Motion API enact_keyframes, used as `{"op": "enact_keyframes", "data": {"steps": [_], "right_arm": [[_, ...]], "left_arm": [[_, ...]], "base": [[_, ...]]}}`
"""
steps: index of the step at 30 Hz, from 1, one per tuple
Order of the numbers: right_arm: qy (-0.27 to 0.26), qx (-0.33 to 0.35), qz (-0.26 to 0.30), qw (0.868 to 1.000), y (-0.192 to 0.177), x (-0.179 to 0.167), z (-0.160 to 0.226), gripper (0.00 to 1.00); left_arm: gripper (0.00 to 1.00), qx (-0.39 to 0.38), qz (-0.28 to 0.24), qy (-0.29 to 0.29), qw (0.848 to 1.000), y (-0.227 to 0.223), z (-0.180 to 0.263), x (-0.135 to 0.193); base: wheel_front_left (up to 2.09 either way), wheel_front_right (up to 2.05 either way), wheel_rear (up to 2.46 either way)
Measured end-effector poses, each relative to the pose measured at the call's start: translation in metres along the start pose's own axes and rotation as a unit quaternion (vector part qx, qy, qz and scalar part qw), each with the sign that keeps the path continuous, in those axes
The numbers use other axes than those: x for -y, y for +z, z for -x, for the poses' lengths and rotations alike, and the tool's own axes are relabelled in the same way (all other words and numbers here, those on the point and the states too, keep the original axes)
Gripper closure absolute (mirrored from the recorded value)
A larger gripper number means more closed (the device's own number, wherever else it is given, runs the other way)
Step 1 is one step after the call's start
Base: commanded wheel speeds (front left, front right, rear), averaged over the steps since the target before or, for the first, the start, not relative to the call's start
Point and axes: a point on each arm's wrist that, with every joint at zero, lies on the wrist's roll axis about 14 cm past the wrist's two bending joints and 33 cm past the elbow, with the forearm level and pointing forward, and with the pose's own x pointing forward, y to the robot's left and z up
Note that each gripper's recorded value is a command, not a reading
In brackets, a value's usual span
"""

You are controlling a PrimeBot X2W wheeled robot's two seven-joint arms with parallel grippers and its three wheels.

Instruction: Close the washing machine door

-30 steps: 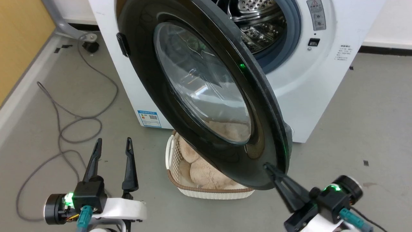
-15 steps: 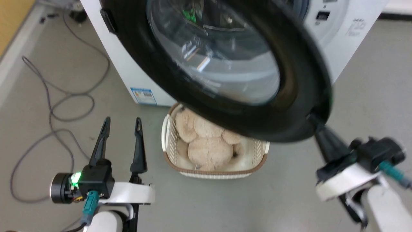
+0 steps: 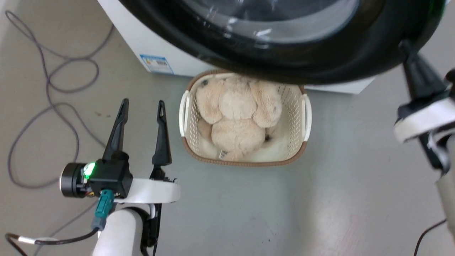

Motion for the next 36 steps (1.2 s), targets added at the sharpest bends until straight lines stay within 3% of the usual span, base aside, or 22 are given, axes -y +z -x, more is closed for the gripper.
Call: {"op": "enact_keyframes", "data": {"steps": [14,24,30,36], "right_arm": [[-0.016,-0.015,0.025,0.999,-0.01,0.023,-0.05,1.0],[-0.041,-0.018,0.009,0.999,-0.009,0.033,-0.054,1.0],[-0.066,0.023,-0.01,0.997,0.021,0.041,-0.04,1.0],[-0.086,0.106,-0.015,0.99,0.081,0.043,-0.008,1.0]], "left_arm": [[0.0,-0.01,0.002,0.005,1.0,-0.013,-0.01,0.0],[0.0,-0.005,0.002,0.014,1.0,-0.009,-0.011,-0.005],[0.0,0.009,0.002,0.019,1.0,0.004,-0.008,-0.008],[0.0,0.018,-0.003,0.026,1.0,0.018,0.005,-0.013]], "base": [[0.0,0.0,0.0],[0.0,0.0,0.0],[0.0,0.0,0.0],[0.0,0.0,0.0]]}}
